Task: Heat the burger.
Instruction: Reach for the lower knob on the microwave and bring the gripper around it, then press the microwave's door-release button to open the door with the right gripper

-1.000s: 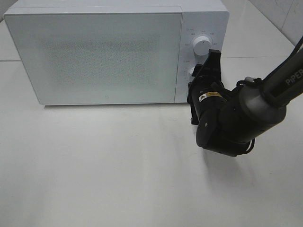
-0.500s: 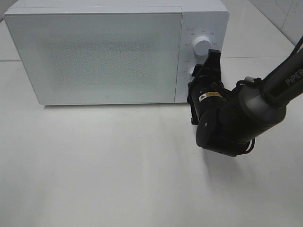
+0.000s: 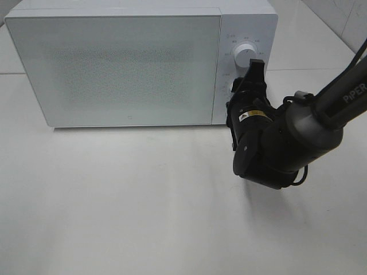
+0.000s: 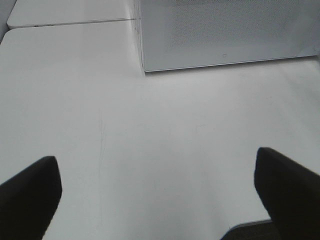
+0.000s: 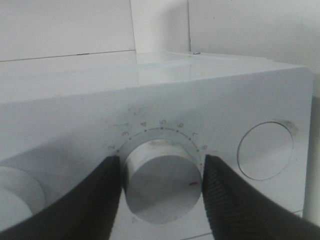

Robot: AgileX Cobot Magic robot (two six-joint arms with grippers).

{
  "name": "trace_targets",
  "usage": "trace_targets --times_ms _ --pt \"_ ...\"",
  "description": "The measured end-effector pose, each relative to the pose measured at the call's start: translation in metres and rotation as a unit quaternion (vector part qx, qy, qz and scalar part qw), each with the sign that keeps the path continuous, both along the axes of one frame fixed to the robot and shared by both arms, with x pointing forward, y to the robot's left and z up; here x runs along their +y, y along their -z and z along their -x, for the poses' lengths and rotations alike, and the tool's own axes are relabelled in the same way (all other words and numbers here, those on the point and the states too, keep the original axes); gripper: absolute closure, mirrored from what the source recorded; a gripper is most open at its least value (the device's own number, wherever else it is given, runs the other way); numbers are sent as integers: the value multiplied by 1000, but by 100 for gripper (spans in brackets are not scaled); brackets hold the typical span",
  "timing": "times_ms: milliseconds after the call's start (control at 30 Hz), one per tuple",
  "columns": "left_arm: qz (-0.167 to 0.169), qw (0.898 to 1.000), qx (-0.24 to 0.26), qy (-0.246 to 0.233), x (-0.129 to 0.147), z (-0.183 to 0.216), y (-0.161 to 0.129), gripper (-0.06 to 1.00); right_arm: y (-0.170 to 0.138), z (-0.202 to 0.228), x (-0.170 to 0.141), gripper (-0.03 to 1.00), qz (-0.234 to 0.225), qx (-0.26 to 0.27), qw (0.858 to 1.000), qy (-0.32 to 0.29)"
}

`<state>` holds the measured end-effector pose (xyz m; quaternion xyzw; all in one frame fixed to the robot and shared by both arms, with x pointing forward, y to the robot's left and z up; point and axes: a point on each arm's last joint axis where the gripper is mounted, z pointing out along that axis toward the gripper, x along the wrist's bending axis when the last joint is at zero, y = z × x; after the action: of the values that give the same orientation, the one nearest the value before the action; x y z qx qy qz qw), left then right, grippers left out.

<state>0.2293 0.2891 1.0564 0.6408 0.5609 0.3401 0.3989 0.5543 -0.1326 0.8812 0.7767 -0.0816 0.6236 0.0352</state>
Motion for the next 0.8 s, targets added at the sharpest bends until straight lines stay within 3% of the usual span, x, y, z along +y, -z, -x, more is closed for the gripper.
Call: trace_targets --times_ms 200,500,600,667,767,800 --pt "0 1000 0 0 0 0 0 -2 0 1 3 32 35 5 999 -19" --pt "0 1000 0 0 0 0 0 -2 -10 13 -3 27 96 7 993 -66" --pt "0 1000 0 0 0 0 0 -2 -9 20 -2 27 133 30 984 -111" --pt "0 1000 0 0 0 0 0 -2 -7 31 -1 27 184 76 965 -173" --pt "0 1000 0 0 0 0 0 -2 -8 33 -1 27 202 85 958 -188" --pt "0 1000 0 0 0 0 0 -2 -12 37 0 27 240 97 942 -215"
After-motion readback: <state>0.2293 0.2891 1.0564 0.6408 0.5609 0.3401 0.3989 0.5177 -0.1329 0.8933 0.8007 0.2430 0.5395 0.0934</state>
